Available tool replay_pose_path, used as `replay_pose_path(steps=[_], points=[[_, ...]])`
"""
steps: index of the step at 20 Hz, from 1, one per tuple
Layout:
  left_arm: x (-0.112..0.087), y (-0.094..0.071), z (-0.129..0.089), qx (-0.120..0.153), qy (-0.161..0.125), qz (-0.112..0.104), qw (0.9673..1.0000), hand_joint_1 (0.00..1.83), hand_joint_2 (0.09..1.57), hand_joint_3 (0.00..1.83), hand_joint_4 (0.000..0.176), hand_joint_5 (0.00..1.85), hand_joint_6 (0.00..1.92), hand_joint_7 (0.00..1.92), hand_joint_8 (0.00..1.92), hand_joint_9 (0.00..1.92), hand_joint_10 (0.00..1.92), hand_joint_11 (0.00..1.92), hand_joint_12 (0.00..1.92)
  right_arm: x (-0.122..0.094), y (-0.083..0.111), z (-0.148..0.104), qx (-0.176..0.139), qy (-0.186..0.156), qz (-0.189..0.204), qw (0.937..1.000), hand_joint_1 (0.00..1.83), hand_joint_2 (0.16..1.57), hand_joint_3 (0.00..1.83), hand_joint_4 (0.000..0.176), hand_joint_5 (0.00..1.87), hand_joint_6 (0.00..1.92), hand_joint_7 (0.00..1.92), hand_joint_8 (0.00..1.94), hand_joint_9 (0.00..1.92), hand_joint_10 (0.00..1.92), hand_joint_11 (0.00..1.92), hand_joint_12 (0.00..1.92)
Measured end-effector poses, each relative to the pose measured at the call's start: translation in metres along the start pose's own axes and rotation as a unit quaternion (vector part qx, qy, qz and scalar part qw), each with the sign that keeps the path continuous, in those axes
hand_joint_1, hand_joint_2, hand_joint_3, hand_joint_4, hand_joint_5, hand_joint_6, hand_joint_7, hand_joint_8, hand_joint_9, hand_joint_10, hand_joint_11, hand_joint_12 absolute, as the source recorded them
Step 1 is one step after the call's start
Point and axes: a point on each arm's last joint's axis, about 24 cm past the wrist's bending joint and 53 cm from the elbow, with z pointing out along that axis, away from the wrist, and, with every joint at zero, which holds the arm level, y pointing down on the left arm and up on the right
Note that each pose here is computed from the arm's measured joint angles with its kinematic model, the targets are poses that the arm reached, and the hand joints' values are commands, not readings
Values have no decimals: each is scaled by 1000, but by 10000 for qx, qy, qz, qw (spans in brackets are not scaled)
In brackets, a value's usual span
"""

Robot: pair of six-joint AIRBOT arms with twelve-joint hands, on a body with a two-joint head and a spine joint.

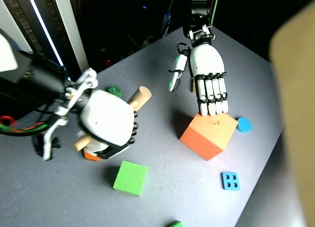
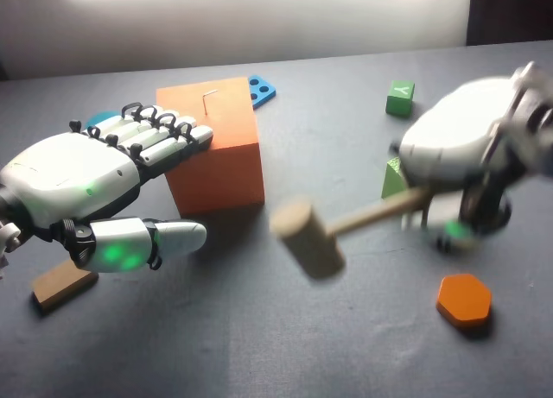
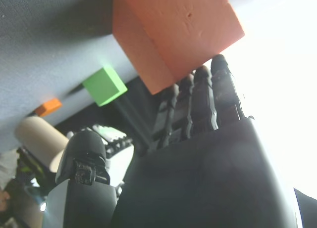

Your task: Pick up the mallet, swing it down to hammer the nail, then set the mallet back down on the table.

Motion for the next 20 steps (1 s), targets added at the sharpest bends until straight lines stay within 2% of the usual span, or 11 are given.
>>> replay_pose_path(steps=[3, 6, 9, 12, 16, 18, 20], points=[[0, 0, 0, -1, 4, 1, 10000, 0, 1259, 1, 0, 68, 6, 47, 6, 17, 5, 0, 0, -54, -4, -9, 52, -950, 226, 9952, 472, 1571, 116, 176, 1401, 1921, 1680, 1941, 1770, 1921, 1865, 1921], [0, 0, 0, -3, 5, 1, 10000, 0, 1261, 2, 0, 61, 3, 43, 4, 18, 5, 0, 0, -86, 1, -18, -60, -1531, 397, 9874, 519, 1571, 100, 176, 1380, 1921, 1690, 1941, 1782, 1921, 1880, 1921], [0, 0, 0, -6, 5, -1, 10000, 0, 1264, 3, 0, 71, 5, 49, 4, 18, 3, 0, 0, -109, 13, -16, -75, -1984, 192, 9799, 537, 1571, 80, 176, 1400, 1921, 1705, 1941, 1799, 1921, 1895, 1921], [0, 0, 0, -3, 5, 1, 10000, 0, 1265, 3, 0, 62, 0, 51, 4, 22, 4, 0, 0, -116, 22, 1, -101, -2063, 229, 9782, 519, 1571, 67, 176, 1419, 1921, 1724, 1941, 1807, 1921, 1890, 1921], [0, 0, 0, -5, 8, 3, 10000, 0, 1262, 1, 0, 74, 5, 54, 4, 29, 5, 16, 8, -139, 27, 15, -210, -2424, 490, 9687, 502, 1571, 71, 176, 1402, 1921, 1717, 1941, 1797, 1921, 1893, 1921], [0, 0, 0, -4, 7, 3, 10000, 0, 1261, 0, 0, 53, 0, 33, 0, 11, 0, 2, 2, -136, 24, 29, -160, -2380, 626, 9691, 500, 1571, 67, 176, 1418, 1921, 1724, 1941, 1799, 1921, 1887, 1921], [0, 0, 0, -4, 9, 6, 10000, 0, 1265, 2, 0, 53, 1, 27, 0, 13, 1, 15, 8, -128, 28, 44, -158, -2322, 577, 9708, 470, 1571, 64, 176, 1432, 1921, 1726, 1941, 1796, 1921, 1879, 1921]])
